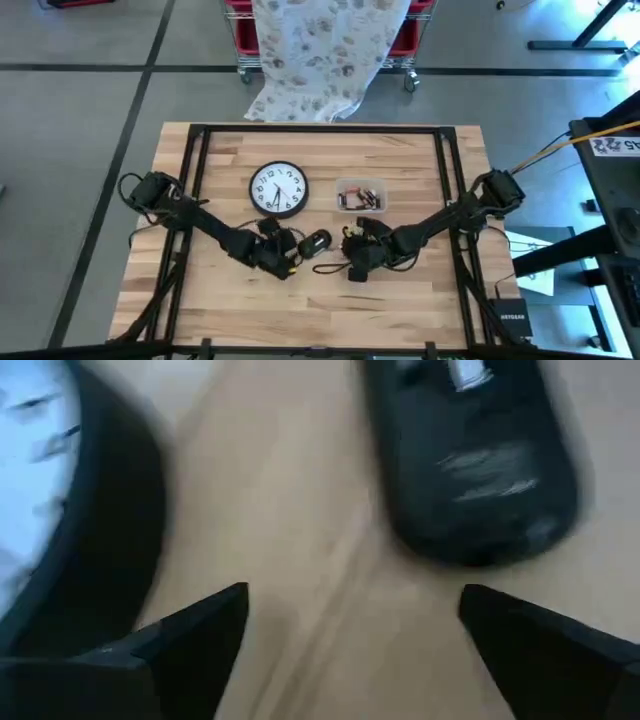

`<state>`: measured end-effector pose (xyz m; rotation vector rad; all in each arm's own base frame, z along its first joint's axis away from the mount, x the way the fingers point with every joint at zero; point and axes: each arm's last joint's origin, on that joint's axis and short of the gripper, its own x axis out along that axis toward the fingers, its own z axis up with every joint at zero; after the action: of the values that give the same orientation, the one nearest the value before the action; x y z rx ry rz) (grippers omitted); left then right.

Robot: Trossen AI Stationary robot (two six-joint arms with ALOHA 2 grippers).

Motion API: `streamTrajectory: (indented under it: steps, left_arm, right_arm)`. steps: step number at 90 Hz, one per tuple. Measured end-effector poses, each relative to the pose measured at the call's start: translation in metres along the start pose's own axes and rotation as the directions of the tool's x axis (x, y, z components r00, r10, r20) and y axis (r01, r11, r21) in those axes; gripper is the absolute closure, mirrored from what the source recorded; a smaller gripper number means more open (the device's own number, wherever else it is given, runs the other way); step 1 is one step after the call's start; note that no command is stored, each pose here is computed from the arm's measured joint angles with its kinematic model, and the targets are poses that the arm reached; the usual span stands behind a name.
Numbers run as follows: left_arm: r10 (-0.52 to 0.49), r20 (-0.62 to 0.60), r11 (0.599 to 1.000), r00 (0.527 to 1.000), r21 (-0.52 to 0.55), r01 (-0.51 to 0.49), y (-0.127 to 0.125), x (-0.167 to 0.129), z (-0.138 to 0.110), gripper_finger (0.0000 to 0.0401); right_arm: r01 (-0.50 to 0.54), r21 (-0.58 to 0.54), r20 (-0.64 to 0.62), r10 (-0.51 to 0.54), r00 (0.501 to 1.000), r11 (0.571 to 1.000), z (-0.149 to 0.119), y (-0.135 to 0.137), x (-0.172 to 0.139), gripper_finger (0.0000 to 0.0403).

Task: Insert battery
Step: Insert the silver battery into the left computer mouse

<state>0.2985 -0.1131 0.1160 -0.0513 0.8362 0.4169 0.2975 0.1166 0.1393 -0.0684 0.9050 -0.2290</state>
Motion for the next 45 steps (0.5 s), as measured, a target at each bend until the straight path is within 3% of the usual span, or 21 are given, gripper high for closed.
streamTrajectory:
  steps: [17, 34, 45]
  left_arm:
    - [-0.190, 0.113, 0.982, 0.975, 0.003, 0.191, -0.013, 0.001, 0.010, 0.0047]
    - [-0.220, 0.130, 0.975, 0.967, -0.008, 0.223, -0.020, -0.005, 0.007, 0.0047]
    - [-0.230, 0.130, 0.972, 0.965, -0.017, 0.234, -0.024, -0.008, 0.004, 0.0047]
  right_arm:
    - [0.022, 0.024, -0.004, -0.022, 1.000, 0.999, -0.005, -0.002, 0.001, 0.0397]
    - [0.022, 0.021, -0.006, -0.022, 1.000, 1.000, -0.007, -0.001, 0.001, 0.0397]
    - [-0.064, -0.042, -0.038, 0.062, 0.997, 0.997, -0.008, 0.002, 0.001, 0.0392]
